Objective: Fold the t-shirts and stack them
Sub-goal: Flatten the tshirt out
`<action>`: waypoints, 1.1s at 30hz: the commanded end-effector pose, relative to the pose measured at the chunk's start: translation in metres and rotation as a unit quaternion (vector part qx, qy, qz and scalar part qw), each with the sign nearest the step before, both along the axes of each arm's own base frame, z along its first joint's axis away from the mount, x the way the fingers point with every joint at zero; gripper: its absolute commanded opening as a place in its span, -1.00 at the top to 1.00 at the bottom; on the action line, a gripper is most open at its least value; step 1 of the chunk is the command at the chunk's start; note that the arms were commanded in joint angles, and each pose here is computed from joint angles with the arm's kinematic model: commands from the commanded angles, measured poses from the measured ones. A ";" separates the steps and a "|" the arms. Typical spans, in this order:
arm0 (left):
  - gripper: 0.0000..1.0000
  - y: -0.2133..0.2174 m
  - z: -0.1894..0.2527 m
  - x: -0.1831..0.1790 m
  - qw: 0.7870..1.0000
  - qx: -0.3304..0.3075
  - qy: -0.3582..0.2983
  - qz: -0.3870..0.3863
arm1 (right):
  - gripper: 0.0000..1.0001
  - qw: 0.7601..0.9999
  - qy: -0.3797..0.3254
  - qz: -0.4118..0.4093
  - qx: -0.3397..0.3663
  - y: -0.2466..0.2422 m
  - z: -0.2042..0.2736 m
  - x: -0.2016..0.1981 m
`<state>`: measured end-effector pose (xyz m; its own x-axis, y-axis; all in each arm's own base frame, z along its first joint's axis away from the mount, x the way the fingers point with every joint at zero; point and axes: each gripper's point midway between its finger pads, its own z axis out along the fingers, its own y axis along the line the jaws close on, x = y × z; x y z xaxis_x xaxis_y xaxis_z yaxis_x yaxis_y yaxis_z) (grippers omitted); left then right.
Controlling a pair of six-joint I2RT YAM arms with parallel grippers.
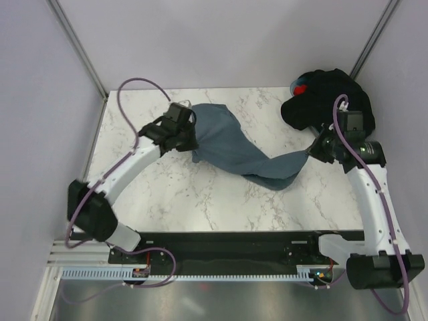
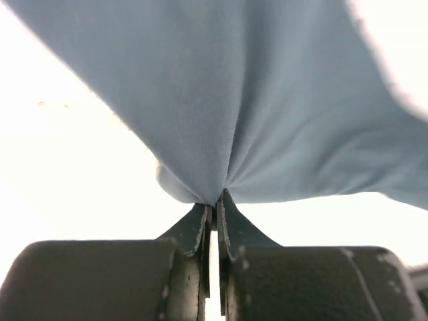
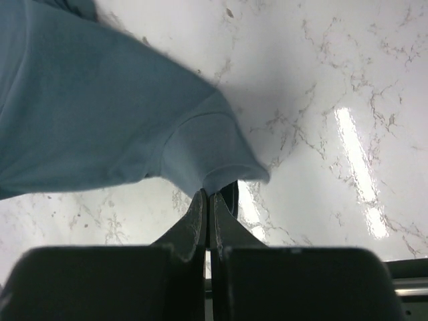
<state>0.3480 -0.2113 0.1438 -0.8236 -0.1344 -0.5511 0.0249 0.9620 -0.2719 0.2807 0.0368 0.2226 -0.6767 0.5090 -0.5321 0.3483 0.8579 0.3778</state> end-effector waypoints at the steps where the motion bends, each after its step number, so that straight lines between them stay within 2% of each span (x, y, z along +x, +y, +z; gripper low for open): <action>1: 0.83 0.027 0.080 -0.040 0.999 0.001 -0.049 -0.024 | 1.00 0.997 -0.069 0.002 0.020 0.006 0.059 -0.020; 2: 0.78 0.033 0.098 -0.059 0.998 -0.010 -0.050 -0.031 | 1.00 0.995 -0.096 0.006 0.031 0.010 0.078 -0.030; 4: 0.74 0.037 0.119 -0.076 0.997 -0.025 -0.053 -0.042 | 1.00 0.994 -0.101 0.008 0.040 0.012 0.090 -0.046; 5: 0.73 0.038 0.141 -0.081 0.996 -0.036 -0.070 -0.045 | 1.00 0.991 -0.127 0.013 0.044 0.014 0.111 -0.056; 7: 0.65 0.049 0.162 -0.097 0.995 -0.027 -0.077 -0.057 | 1.00 0.990 -0.129 0.017 0.046 0.015 0.122 -0.072; 8: 0.55 0.052 0.192 -0.095 0.992 -0.032 -0.111 -0.056 | 1.00 0.987 -0.150 0.019 0.044 0.015 0.139 -0.077; 10: 0.45 0.053 0.201 -0.087 0.991 -0.011 -0.114 -0.066 | 1.00 0.987 -0.155 0.014 0.032 0.010 0.148 -0.078; 11: 0.37 0.050 0.220 -0.077 0.986 -0.005 -0.141 -0.085 | 1.00 0.987 -0.156 0.011 0.025 0.008 0.155 -0.068; 12: 0.37 0.057 0.222 -0.063 0.987 -0.002 -0.139 -0.081 | 1.00 0.988 -0.153 0.006 0.017 0.005 0.156 -0.060; 13: 0.38 0.049 0.200 -0.035 0.991 -0.001 -0.097 -0.094 | 1.00 0.988 -0.156 -0.010 0.001 -0.003 0.158 -0.048; 15: 0.39 0.055 0.199 0.002 0.989 -0.062 -0.083 -0.103 | 1.00 0.991 -0.134 -0.016 -0.010 -0.007 0.149 -0.009; 16: 0.38 0.052 0.155 0.034 0.993 -0.069 -0.022 -0.096 | 1.00 0.990 -0.137 -0.023 -0.011 -0.008 0.148 0.011; 18: 0.45 0.059 0.124 0.062 0.994 -0.084 0.024 -0.071 | 1.00 0.995 -0.098 -0.027 -0.009 -0.008 0.116 0.054; 20: 0.48 0.052 0.090 0.068 0.991 -0.086 0.075 -0.075 | 1.00 0.998 -0.064 -0.020 -0.003 -0.004 0.089 0.089; 22: 0.43 0.039 0.083 0.058 0.990 -0.074 0.080 -0.088 | 1.00 0.998 -0.053 -0.014 -0.003 -0.003 0.077 0.104; 23: 0.33 0.040 0.068 0.055 0.992 -0.052 0.079 -0.082 | 1.00 0.999 -0.040 -0.010 -0.014 -0.005 0.065 0.112; 25: 0.23 0.024 0.076 0.034 0.992 -0.040 0.064 -0.100 | 1.00 0.999 -0.030 -0.007 -0.029 -0.008 0.057 0.113; 26: 0.16 0.028 0.061 0.023 0.993 -0.009 0.077 -0.093 | 1.00 0.999 -0.020 -0.009 -0.042 -0.013 0.048 0.111; 28: 0.12 0.006 0.062 -0.004 0.990 0.017 0.065 -0.122 | 1.00 0.998 -0.018 -0.013 -0.052 -0.017 0.040 0.111; 29: 0.10 0.003 0.042 -0.022 0.988 0.035 0.088 -0.125 | 0.99 0.999 -0.006 -0.012 -0.052 -0.017 0.028 0.105; 30: 0.09 -0.014 0.039 -0.034 0.986 0.044 0.075 -0.142 | 0.99 0.999 -0.001 -0.007 -0.049 -0.015 0.022 0.103; 31: 0.08 -0.021 0.041 -0.047 0.987 0.035 0.071 -0.140 | 1.00 0.999 0.000 -0.006 -0.048 -0.014 0.017 0.101; 33: 0.08 -0.033 0.017 -0.082 0.982 0.048 0.090 -0.159 | 1.00 0.999 0.019 -0.002 -0.048 -0.014 0.000 0.089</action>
